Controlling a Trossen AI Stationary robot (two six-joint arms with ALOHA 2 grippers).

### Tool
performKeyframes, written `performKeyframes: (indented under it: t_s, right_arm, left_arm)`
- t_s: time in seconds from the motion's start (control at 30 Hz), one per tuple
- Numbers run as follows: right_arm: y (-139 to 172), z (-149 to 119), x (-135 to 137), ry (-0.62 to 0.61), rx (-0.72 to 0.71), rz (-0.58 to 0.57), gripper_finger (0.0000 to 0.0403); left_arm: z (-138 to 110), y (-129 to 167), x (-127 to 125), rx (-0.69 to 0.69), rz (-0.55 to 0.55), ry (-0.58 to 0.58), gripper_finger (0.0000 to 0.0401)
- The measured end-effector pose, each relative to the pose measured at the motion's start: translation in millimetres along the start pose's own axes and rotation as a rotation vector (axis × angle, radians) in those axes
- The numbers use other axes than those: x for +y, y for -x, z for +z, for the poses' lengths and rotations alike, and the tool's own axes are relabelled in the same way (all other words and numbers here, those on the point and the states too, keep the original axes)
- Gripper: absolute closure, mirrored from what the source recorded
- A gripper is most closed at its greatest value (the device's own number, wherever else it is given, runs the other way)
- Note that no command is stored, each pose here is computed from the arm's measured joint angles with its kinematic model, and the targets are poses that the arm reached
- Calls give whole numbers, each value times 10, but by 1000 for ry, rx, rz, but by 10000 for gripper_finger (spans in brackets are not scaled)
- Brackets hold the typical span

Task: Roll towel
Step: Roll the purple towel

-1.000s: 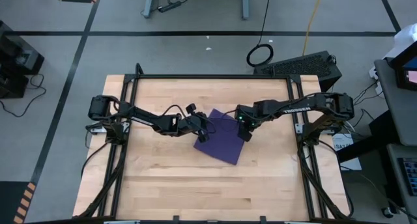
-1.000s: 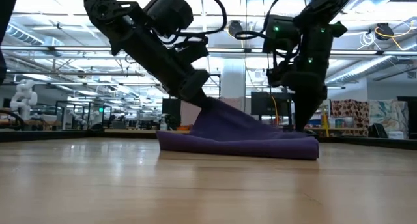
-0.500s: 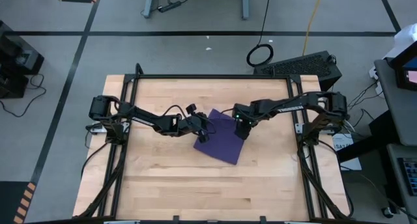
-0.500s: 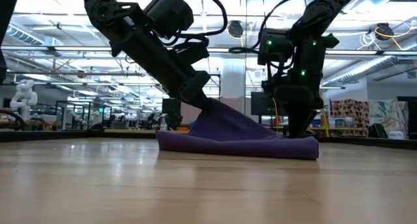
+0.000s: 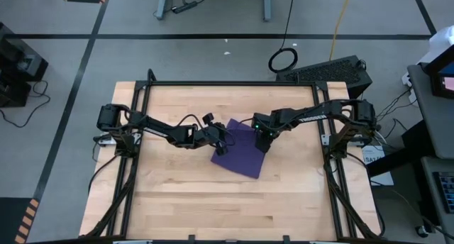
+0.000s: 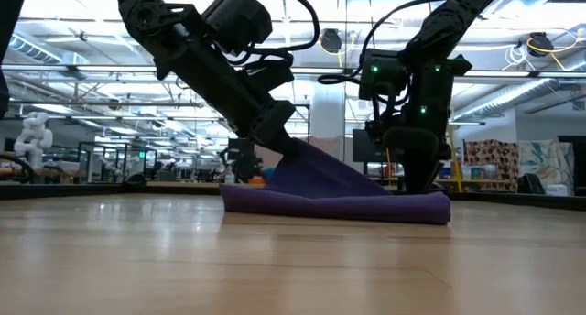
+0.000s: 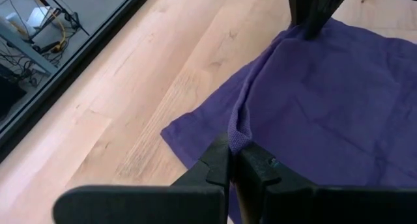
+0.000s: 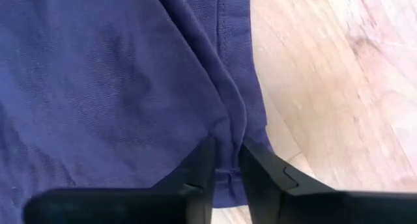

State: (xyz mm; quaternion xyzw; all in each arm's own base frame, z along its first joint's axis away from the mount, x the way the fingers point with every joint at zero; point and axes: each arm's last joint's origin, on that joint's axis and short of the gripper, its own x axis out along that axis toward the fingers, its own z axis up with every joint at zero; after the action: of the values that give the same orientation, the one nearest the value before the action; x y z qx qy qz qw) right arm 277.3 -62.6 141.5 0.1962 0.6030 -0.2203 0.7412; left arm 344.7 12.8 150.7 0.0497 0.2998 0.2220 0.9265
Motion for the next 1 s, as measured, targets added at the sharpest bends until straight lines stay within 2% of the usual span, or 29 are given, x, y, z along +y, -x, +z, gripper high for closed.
performKeyframes:
  t_s: [0.17, 0.33, 0.43, 0.73, 0.83, 1.0]
  right_arm:
    - [3, 0, 1, 8, 0, 1, 380]
    - [10, 1, 2, 18, 0, 4, 395]
    - [13, 1, 2, 18, -1, 4, 392]
    - [13, -10, 3, 19, 9, 1, 338]
    - [14, -12, 3, 15, 10, 0, 340]
    - [15, -14, 3, 13, 12, 0, 370]
  left_arm:
    - [-1, 0, -1, 1, 0, 0, 386]
    - [-4, 0, 0, 4, 0, -2, 386]
    - [-4, 0, 0, 4, 0, -2, 386]
    - [-4, 0, 0, 4, 0, -2, 386]
    - [-4, 0, -1, 3, 0, -3, 386]
    - [-4, 0, -1, 3, 0, -3, 386]
